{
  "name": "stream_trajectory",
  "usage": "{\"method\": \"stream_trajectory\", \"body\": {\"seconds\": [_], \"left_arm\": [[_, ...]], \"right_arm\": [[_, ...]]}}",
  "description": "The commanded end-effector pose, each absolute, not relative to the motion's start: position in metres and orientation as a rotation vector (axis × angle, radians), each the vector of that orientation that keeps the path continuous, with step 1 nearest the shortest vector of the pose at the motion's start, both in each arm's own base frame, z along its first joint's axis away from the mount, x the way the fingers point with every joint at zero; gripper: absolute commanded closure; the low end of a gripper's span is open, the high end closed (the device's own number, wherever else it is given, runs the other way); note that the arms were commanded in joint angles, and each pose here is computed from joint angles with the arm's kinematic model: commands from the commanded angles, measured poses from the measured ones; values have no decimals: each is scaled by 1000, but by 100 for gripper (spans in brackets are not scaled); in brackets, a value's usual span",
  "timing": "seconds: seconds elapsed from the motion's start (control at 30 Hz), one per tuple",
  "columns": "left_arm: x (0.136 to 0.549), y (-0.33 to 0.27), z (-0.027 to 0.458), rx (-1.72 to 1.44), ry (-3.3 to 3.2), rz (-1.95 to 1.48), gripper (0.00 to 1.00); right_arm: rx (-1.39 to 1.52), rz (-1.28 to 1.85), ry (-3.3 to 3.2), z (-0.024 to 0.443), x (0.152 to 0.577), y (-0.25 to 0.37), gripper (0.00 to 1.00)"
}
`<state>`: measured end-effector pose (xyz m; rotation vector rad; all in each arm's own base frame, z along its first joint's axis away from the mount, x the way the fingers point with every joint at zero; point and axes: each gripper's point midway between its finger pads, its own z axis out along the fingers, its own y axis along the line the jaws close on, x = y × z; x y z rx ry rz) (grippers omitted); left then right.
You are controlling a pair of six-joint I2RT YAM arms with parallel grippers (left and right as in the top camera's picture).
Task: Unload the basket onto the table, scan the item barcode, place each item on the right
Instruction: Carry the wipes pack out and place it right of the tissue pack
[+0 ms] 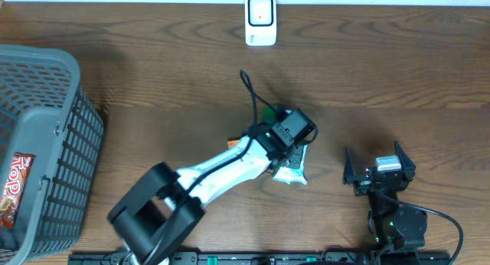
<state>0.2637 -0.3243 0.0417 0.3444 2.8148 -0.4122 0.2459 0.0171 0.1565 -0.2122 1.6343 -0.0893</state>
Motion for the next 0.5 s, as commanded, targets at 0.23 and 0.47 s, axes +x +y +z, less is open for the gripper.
{"method": "stream_trajectory", "body": {"seconds": [0.23, 0.47], "left_arm": [[217, -345, -15, 398, 2992, -419, 93], [240, -347, 59, 366, 2807, -514, 93]], "right_arm": [[-203, -75, 1635, 156, 246, 18, 1], [-203, -75, 1635, 156, 246, 18, 1]]}}
